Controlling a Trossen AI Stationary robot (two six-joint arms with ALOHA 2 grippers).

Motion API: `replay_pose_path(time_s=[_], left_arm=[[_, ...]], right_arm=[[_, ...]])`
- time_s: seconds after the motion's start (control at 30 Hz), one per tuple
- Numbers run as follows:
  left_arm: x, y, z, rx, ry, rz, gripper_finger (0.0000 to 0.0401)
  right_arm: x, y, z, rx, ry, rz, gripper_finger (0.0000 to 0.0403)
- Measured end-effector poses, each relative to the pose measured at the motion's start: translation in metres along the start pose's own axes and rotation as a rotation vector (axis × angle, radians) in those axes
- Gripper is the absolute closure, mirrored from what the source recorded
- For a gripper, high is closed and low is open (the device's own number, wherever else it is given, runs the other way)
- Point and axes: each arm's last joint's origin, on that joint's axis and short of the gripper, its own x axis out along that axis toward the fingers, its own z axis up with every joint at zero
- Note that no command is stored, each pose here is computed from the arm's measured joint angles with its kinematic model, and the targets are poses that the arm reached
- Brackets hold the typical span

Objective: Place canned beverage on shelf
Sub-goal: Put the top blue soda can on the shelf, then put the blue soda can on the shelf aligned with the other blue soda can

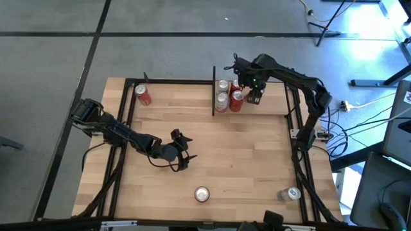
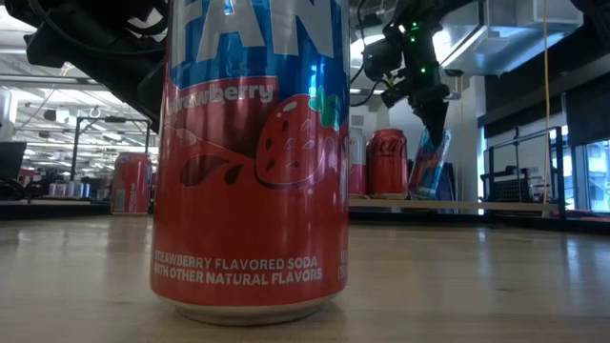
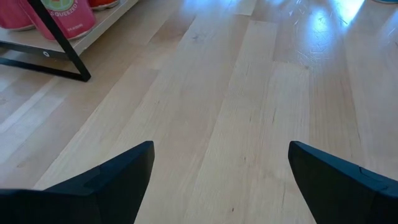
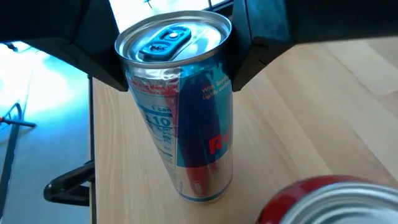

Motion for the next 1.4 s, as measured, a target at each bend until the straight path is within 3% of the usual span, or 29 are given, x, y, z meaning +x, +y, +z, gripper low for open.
replay_pose_path(time_s=[0.13,0.37,0.53,0.87,1.13,1.3,1.4], left_arm=[[0.000,0.000,0.000,0.000,0.000,-0.001,0.0040],[0.000,0.000,0.000,0.001,0.000,-0.001,0.0040],[0.000,0.000,0.000,0.001,0.000,-0.001,0.0040],[0.000,0.000,0.000,0.001,0.000,-0.001,0.0040],[0.000,0.000,0.000,0.001,0.000,-0.001,0.0040],[0.000,0.000,0.000,0.001,0.000,-0.001,0.0040],[0.000,0.000,0.000,0.001,0.000,-0.001,0.0040]], right_arm=[[0.002,0.000,0.001,-0.004,0.007,-0.007,0.0194],[0.003,-0.001,0.006,-0.008,-0.032,-0.031,0.0097],[0.003,-0.002,0.007,-0.009,-0.036,-0.033,0.0062],[-0.004,-0.004,0.004,-0.008,-0.022,-0.083,0.0055],[-0.033,0.002,0.006,-0.006,-0.101,-0.116,0.0054],[-0.057,0.025,0.001,0.059,-0.124,-0.084,0.0054],[-0.071,0.052,-0.010,0.056,-0.185,-0.005,0.0054]])
